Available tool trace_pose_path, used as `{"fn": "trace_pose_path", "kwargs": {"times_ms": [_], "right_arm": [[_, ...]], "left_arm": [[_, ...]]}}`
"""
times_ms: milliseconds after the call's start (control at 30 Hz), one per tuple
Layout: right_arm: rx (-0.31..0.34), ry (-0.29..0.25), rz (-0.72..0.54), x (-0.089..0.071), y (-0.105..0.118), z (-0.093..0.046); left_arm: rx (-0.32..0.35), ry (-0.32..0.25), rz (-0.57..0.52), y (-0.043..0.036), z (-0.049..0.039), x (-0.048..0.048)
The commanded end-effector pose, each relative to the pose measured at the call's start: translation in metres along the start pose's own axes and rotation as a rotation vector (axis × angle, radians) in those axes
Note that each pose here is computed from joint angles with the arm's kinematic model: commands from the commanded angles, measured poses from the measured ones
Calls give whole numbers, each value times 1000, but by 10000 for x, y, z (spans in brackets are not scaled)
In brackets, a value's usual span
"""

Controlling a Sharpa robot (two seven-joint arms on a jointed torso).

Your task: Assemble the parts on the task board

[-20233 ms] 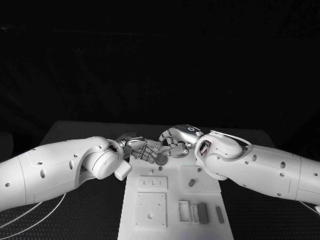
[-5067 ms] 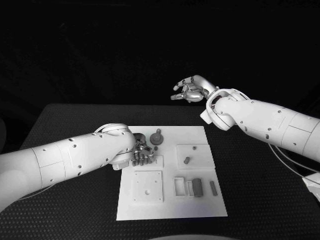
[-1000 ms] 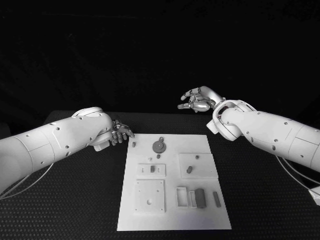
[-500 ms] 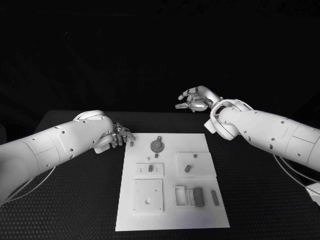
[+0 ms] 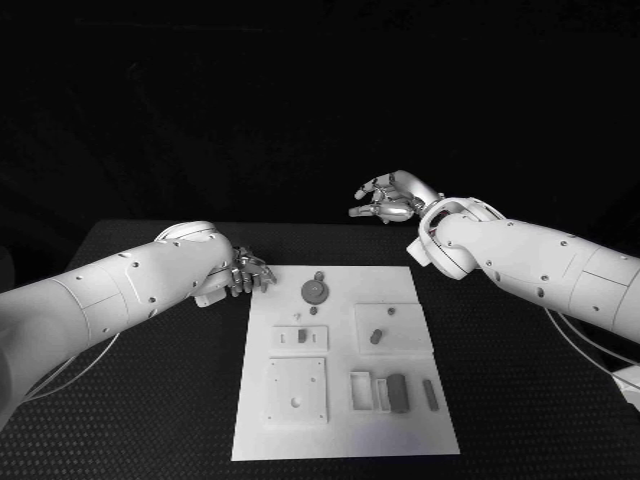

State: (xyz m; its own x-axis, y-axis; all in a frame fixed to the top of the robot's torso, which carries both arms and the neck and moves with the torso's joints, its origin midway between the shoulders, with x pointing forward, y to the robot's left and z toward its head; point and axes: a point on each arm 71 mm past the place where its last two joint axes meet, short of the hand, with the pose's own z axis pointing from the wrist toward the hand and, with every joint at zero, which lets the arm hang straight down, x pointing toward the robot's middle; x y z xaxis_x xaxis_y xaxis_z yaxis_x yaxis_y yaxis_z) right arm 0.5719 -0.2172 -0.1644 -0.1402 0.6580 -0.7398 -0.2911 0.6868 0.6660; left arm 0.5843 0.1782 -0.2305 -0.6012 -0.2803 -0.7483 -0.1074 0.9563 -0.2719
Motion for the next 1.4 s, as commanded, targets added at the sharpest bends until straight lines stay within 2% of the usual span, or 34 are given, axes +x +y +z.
{"fn": "trace_pose_path", "kwargs": {"times_ms": [33,267,633,967,1267,1400], "right_arm": [[-9,14,1,15,13,2],[-9,15,1,17,15,3],[-11,17,2,27,24,8],[-11,17,2,28,25,8],[-11,18,2,29,26,8],[-11,18,2,29,27,7]], "left_arm": [[26,26,13,-28,15,34],[15,29,13,-11,35,37],[23,43,31,-49,56,88],[10,31,25,11,82,55],[19,48,24,-18,97,102],[19,39,20,-20,99,98]]}}
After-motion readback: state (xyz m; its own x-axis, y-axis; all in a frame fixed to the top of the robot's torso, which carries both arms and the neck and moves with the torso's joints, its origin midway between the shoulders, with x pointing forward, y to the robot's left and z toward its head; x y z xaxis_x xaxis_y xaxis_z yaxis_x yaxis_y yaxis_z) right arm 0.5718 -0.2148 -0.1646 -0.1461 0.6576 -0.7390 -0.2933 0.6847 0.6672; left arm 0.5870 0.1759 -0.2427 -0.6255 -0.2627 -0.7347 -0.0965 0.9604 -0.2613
